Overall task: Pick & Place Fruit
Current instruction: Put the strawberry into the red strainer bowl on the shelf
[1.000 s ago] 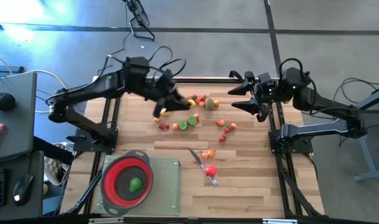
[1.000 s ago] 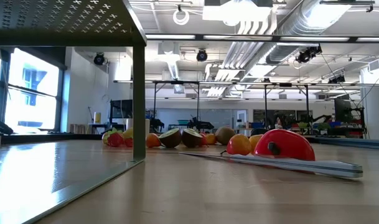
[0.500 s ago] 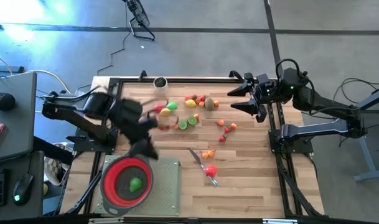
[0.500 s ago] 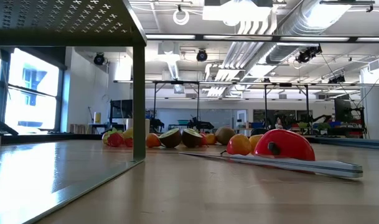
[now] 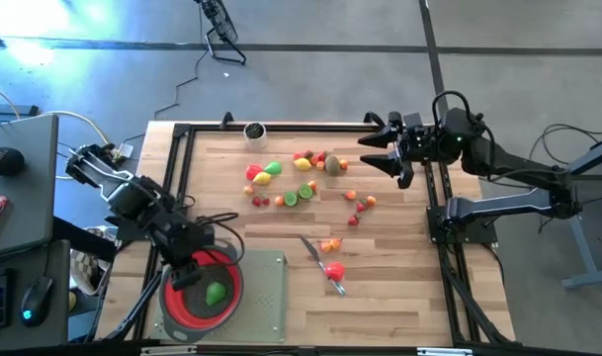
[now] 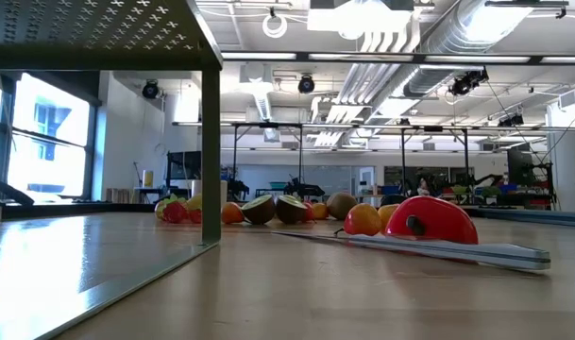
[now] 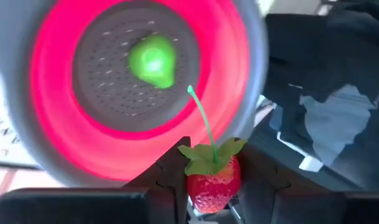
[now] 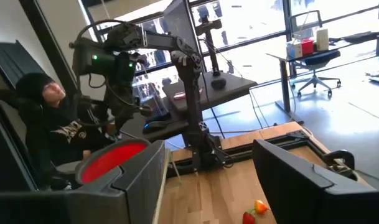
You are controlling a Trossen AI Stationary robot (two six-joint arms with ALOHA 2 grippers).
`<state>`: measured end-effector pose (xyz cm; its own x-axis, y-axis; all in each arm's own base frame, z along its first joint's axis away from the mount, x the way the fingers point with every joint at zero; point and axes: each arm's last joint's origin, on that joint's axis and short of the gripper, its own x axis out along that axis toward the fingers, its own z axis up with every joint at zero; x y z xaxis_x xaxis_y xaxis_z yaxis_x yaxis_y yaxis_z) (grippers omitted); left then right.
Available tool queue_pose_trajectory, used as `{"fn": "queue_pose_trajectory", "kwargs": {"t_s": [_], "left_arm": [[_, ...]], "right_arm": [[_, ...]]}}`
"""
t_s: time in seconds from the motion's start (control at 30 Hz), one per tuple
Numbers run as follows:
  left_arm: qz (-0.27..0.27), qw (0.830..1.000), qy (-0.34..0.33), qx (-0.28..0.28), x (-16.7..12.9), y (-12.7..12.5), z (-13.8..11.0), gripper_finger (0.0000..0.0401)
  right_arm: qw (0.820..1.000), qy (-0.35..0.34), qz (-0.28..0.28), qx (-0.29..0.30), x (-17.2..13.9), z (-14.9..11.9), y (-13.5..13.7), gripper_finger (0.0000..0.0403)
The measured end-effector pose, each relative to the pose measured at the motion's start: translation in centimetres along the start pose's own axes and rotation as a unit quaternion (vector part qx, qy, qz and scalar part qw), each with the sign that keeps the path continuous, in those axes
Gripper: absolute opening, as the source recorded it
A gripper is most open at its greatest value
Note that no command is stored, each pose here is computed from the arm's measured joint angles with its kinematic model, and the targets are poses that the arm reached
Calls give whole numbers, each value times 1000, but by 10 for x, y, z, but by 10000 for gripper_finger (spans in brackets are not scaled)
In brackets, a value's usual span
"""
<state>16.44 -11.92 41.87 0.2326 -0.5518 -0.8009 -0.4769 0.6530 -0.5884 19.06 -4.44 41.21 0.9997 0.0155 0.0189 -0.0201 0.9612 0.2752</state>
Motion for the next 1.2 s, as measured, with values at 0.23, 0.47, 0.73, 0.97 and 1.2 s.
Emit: {"fn": "queue_pose_trajectory", "kwargs": {"t_s": [0.23,0.47,0.73,0.97,1.2], "left_arm": [[12,1000,-16,-4,2,1,2,98],[32,999,4,-12,4,4,1,150],[20,999,41,-2,3,3,-1,210],[-4,998,35,57,3,-1,0,152],[-63,992,-10,112,-2,-9,16,82]], "right_arm": [[1000,16,-5,10,10,-5,-5,235],[999,33,-9,14,20,-11,-9,235],[999,35,-8,14,21,-12,-10,235],[1000,25,-1,8,15,-8,-7,235],[1000,22,13,5,11,-6,-4,235]]}}
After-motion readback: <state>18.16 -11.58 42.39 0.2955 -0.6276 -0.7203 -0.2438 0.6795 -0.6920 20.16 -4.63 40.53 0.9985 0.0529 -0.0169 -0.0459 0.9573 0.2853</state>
